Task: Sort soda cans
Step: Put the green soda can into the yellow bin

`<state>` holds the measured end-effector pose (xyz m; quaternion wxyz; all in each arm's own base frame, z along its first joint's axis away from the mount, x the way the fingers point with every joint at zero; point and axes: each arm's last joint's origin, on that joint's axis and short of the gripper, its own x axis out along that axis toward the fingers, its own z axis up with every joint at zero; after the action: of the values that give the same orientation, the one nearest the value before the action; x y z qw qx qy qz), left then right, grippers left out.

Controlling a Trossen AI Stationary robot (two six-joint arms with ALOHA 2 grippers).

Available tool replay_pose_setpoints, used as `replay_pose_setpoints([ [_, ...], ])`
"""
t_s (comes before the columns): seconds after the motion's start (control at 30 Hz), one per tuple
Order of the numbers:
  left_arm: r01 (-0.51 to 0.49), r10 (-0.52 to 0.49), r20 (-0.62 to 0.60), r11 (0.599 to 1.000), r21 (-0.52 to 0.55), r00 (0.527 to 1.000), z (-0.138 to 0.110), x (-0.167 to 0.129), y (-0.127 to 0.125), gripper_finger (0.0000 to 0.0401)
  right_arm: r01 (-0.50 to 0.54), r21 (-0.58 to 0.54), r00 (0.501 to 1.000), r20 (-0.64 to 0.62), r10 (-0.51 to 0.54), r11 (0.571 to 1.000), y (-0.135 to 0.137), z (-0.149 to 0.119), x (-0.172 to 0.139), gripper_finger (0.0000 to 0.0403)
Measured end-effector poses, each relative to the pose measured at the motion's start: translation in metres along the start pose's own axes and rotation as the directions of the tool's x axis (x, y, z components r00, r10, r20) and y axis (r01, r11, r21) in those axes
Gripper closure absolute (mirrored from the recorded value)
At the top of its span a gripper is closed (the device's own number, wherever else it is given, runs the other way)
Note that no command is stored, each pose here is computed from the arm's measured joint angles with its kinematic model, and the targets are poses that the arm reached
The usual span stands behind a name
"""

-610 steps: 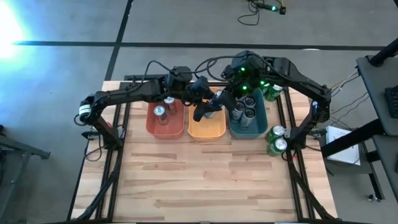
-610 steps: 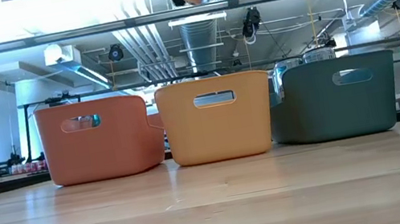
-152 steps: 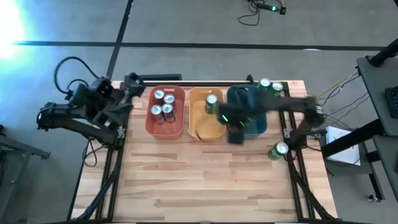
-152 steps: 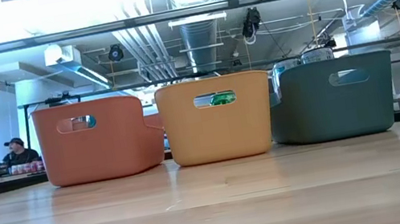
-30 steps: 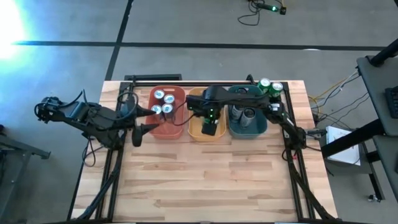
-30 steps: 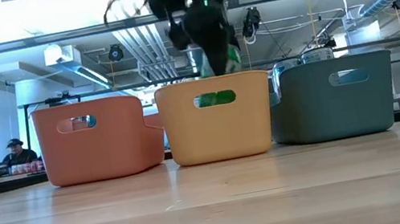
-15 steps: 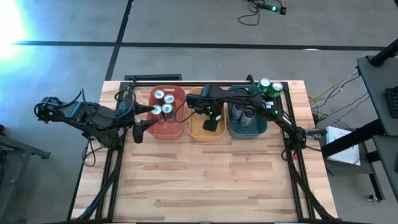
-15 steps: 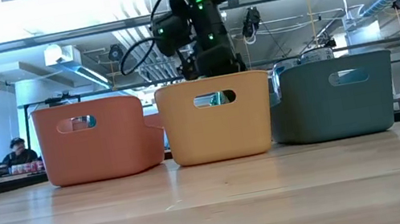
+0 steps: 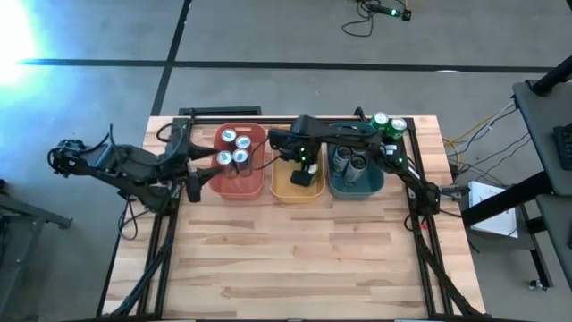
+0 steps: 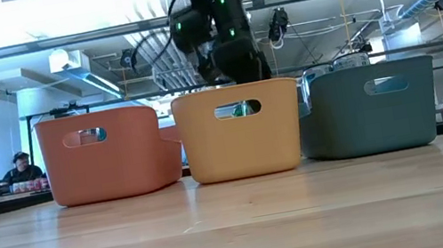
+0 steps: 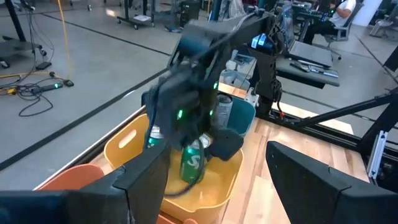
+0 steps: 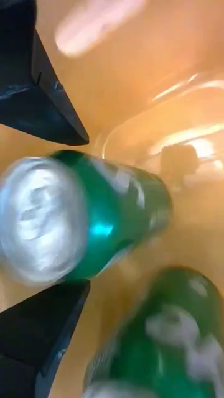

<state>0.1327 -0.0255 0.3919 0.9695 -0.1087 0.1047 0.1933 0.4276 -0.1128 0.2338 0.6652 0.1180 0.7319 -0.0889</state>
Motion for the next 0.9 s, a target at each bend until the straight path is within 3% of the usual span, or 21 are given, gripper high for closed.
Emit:
replay_pose_setpoints([
  [0.33,0.010,-0.009,0.052,1.000,-0.014,0.999,0.006,-0.011,0.008,0.0149,-0.006,0.079,0.982,0.188,-0.009,0.997,-0.005,-0.032,-0.070,0.0039],
  [0.53,0.042,-0.041,0.091,0.999,-0.018,0.995,0.011,-0.012,0.006,0.0149,0.045,0.306,0.943,0.302,-0.141,0.951,-0.025,-0.071,-0.117,0.0039],
  [0.63,0.057,-0.057,0.080,0.998,0.008,0.995,0.010,-0.009,0.003,0.0149,0.032,0.451,0.925,0.324,-0.198,0.892,-0.046,-0.094,-0.134,0.0039],
  [0.7,0.054,-0.055,0.072,0.998,0.015,0.996,0.009,-0.006,0.002,0.0149,0.017,0.562,0.909,0.336,-0.247,0.827,-0.061,-0.113,-0.144,0.0039],
  [0.83,0.049,-0.050,0.057,0.999,0.025,0.997,0.008,-0.001,-0.002,0.0149,-0.029,0.794,0.893,0.295,-0.342,0.608,-0.092,-0.152,-0.152,0.0039],
  [0.9,0.045,-0.047,0.048,0.998,0.031,0.998,0.007,0.001,-0.004,0.0149,-0.016,0.848,0.892,0.251,-0.375,0.530,-0.104,-0.169,-0.149,0.0039],
])
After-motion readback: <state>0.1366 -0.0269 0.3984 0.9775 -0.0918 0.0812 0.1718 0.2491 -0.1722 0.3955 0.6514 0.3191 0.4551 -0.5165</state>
